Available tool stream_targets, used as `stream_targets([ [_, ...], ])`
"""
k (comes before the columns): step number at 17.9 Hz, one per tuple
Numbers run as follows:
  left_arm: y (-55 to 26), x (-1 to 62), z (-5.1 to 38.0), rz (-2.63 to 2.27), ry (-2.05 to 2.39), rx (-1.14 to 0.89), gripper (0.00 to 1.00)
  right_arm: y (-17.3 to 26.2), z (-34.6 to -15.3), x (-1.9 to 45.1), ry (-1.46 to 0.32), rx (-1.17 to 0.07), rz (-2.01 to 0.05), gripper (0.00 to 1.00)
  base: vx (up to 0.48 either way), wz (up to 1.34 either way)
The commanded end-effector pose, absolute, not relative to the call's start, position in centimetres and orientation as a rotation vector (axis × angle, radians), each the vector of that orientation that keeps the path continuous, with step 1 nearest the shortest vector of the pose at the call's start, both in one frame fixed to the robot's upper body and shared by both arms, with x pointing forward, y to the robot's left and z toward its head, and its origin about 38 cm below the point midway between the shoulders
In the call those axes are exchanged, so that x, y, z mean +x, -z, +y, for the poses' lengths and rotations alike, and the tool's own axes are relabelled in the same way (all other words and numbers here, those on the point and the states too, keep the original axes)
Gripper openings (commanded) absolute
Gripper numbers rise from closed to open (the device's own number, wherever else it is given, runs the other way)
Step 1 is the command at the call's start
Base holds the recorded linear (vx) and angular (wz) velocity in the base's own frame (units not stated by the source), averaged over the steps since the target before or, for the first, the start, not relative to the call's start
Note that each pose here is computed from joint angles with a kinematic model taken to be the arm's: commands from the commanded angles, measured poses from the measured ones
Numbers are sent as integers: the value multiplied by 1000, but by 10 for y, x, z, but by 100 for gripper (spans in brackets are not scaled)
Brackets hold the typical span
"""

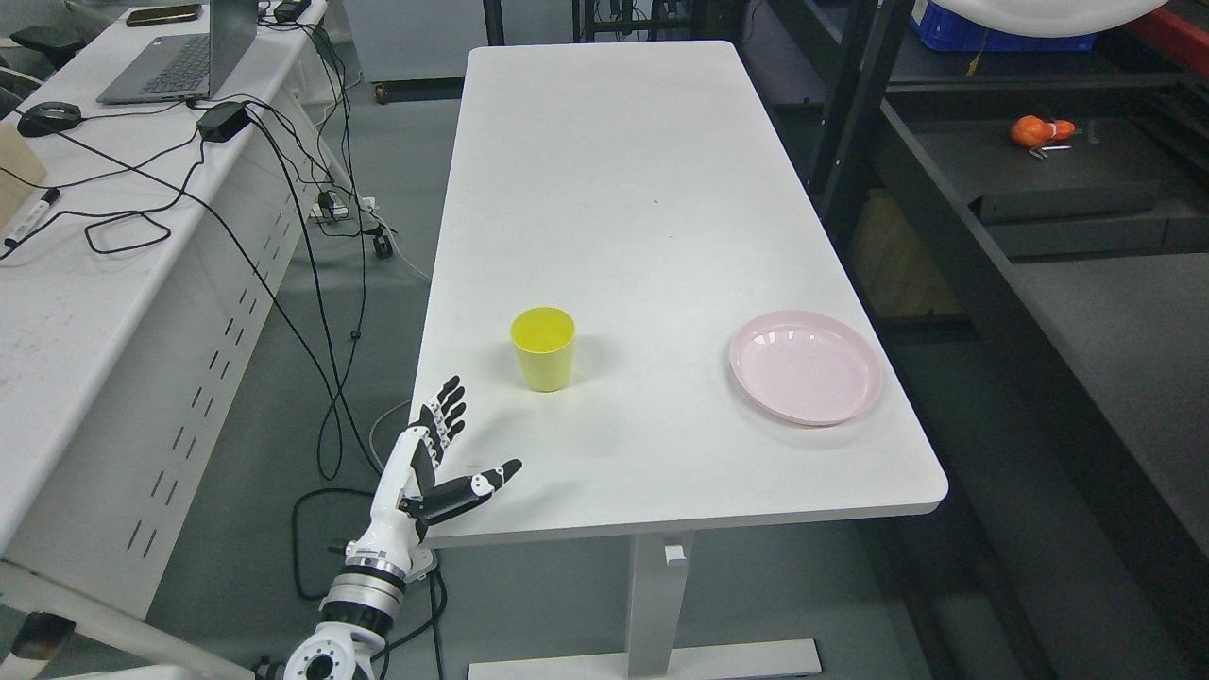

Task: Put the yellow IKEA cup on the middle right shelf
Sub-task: 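Raise the open left hand toward the yellow cup on the table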

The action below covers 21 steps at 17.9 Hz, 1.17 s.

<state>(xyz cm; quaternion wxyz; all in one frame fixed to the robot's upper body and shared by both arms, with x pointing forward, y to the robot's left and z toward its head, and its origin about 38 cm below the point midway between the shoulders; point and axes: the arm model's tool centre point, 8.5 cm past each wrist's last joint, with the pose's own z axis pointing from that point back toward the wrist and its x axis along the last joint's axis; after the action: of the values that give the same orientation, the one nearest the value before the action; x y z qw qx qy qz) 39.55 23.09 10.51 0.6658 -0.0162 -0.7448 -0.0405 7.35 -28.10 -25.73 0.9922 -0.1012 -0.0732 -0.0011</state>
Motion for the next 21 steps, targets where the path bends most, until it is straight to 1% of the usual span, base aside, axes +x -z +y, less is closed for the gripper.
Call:
stream_targets([
  [1, -106, 395, 249, -1684, 77, 4, 99, 257, -291, 64, 8, -216, -132, 99, 27, -3],
  [4, -106, 396, 251, -1681, 70, 10, 99, 257, -291, 64, 8, -216, -132, 99, 27, 0],
  [6, -106, 402, 262, -1678, 44, 31, 99, 257, -291, 64, 8, -216, -132, 99, 10, 0],
  [9, -110, 432, 281, -1666, -10, 60, 99, 257, -291, 64, 8, -216, -132, 99, 0, 0],
  [11, -117, 449, 283, -1672, -20, 59, 99, 257, -291, 64, 8, -216, -132, 99, 0, 0],
  [15, -128, 475, 277, -1675, -13, 43, 99, 257, -291, 64, 8, -216, -132, 99, 0, 0],
  [18, -142, 507, 274, -1672, -20, 30, 99, 257, -291, 64, 8, -216, -132, 99, 11, -2],
  [19, -155, 517, 268, -1689, -2, 17, 99, 257, -291, 64, 8, -216, -132, 99, 26, -4],
  [21, -162, 522, 239, -1698, 102, -24, 99, 257, -291, 64, 8, -216, -132, 99, 28, -5],
])
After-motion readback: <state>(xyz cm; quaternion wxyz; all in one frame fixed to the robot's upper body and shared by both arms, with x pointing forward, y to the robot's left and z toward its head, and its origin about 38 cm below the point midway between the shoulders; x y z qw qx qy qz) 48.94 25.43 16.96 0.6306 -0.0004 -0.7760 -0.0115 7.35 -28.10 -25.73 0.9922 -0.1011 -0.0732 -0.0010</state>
